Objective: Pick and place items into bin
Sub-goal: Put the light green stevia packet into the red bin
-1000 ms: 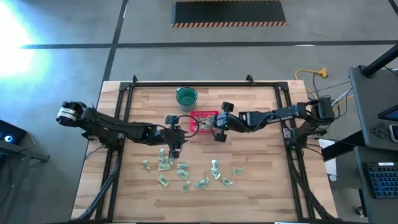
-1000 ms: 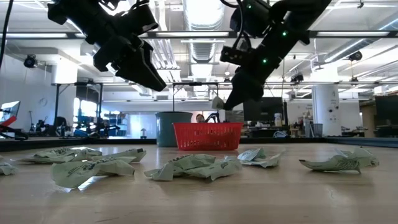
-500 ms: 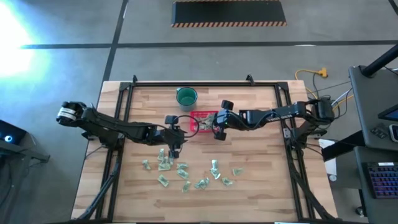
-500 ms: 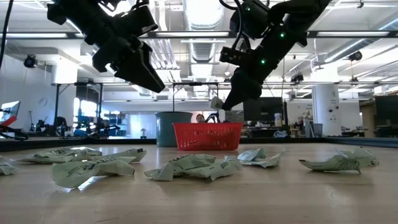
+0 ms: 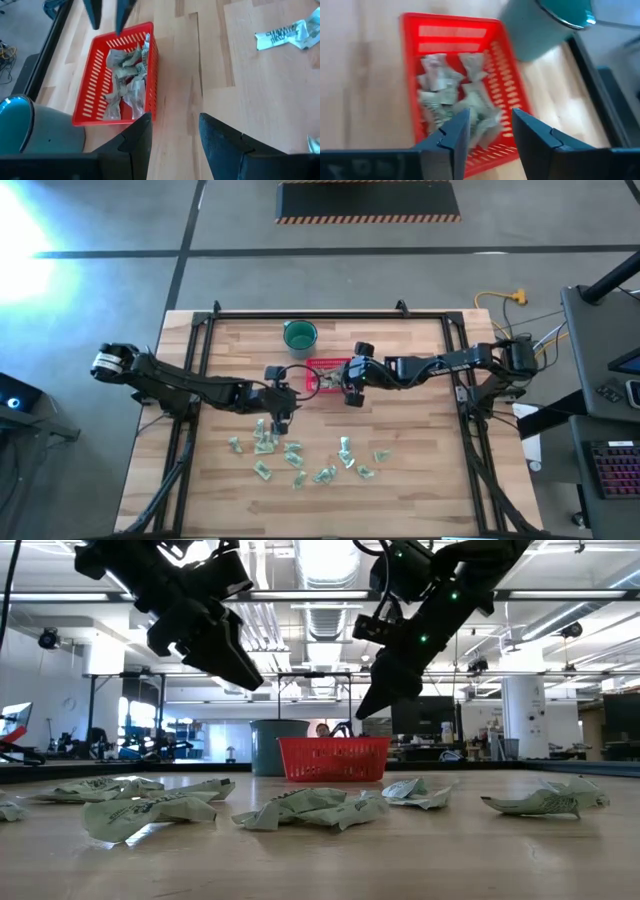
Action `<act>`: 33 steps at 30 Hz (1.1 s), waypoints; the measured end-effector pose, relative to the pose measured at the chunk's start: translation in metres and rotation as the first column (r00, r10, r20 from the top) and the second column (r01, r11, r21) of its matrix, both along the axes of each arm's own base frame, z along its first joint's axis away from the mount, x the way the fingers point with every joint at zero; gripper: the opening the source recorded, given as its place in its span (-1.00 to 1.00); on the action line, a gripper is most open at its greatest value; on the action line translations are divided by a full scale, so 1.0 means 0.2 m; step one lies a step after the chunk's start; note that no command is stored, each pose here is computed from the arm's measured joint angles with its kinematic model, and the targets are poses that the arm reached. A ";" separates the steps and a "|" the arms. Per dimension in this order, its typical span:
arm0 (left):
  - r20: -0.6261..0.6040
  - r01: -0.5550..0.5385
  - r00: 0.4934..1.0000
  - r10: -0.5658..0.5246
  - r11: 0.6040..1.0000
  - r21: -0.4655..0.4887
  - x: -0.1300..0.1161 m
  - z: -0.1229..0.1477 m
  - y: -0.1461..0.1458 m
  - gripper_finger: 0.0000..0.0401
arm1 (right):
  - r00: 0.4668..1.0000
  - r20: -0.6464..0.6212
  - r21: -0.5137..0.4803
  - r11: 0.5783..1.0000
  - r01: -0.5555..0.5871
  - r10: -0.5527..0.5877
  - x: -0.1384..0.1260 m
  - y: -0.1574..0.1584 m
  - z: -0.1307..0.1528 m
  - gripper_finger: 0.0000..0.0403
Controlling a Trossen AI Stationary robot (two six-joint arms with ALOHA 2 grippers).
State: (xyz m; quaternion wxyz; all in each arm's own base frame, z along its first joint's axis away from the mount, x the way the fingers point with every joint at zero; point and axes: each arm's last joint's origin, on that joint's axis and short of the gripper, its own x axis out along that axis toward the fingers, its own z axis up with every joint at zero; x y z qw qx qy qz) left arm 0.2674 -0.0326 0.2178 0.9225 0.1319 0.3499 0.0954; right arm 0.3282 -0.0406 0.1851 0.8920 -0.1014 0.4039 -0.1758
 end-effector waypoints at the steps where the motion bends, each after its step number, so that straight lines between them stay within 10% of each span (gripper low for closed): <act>1: 0.002 -0.005 1.000 0.005 1.000 -0.008 0.00 0.00 0.00 -0.27 | 1.000 -0.001 0.013 0.999 -0.029 0.029 0.00 0.01 0.00 -0.32; 14: -0.022 0.054 0.998 -0.058 0.987 -0.153 -0.02 -0.02 -0.07 -0.27 | 0.927 0.072 0.149 0.915 -0.376 0.369 0.03 0.06 0.01 -0.44; 33: -0.051 0.119 0.989 -0.138 0.953 -0.279 -0.01 -0.15 -0.34 -0.27 | 0.865 0.099 0.238 0.832 -0.501 0.492 0.01 0.12 -0.02 -0.50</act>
